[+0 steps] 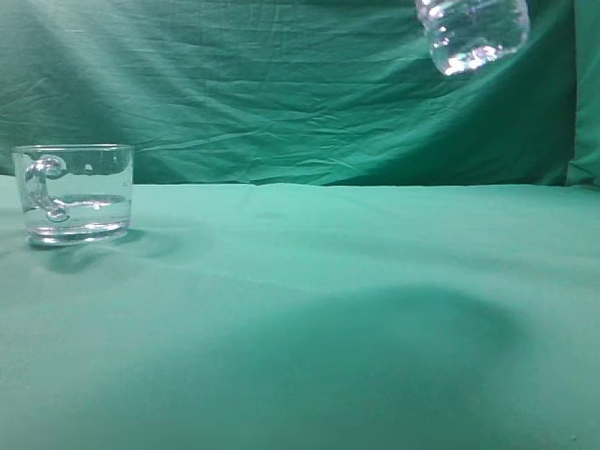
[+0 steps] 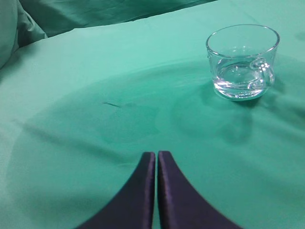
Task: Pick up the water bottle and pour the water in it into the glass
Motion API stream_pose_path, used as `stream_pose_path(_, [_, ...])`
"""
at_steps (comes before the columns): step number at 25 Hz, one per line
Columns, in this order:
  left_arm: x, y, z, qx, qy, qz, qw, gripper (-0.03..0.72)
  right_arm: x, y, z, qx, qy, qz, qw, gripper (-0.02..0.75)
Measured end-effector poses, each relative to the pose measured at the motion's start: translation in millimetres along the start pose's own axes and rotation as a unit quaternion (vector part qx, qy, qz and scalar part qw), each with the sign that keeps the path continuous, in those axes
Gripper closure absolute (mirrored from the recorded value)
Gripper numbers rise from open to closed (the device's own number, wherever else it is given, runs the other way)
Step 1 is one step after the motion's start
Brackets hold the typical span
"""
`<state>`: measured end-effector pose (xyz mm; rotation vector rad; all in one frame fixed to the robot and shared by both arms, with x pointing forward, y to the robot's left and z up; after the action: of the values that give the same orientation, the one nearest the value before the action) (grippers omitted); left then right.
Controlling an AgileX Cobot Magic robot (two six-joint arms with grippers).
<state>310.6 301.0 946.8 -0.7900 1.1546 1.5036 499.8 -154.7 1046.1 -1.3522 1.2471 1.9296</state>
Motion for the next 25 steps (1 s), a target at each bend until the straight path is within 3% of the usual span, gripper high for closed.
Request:
stream_pose_path(3, [0.0,0.0,0.0,0.0,0.0,0.0,1.0,0.688,9.4,1.3,-14.4,-0.017,-0.003,-0.015,1.0,0.414])
stream_pose_path(8, [0.0,0.0,0.0,0.0,0.0,0.0,1.0,0.688,17.6,1.8,-34.1,-0.007,0.02,-0.064,0.998,0.414])
stream_pose_path(14, [0.0,0.0,0.0,0.0,0.0,0.0,1.0,0.688,42.3,-25.0,-45.9,-0.004,-0.008,-0.113,0.994,0.414])
stream_pose_path(25, [0.0,0.0,0.0,0.0,0.0,0.0,1.0,0.688,91.5,-71.5,-52.1,-0.03,-0.042,-0.095,0.994,0.414])
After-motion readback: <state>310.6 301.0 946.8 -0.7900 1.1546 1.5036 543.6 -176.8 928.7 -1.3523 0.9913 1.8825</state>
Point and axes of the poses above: a point on each arm's last joint axis where the gripper is mounted, y pointing back along that axis away from the gripper, z along the wrist's bending axis when the last joint is at zero, x = y × z, the point moved 2 cm from there along -y, pointing out along that axis toward the gripper, and after that the axes turned 9 degrees about -y, right-handed, at the moved point
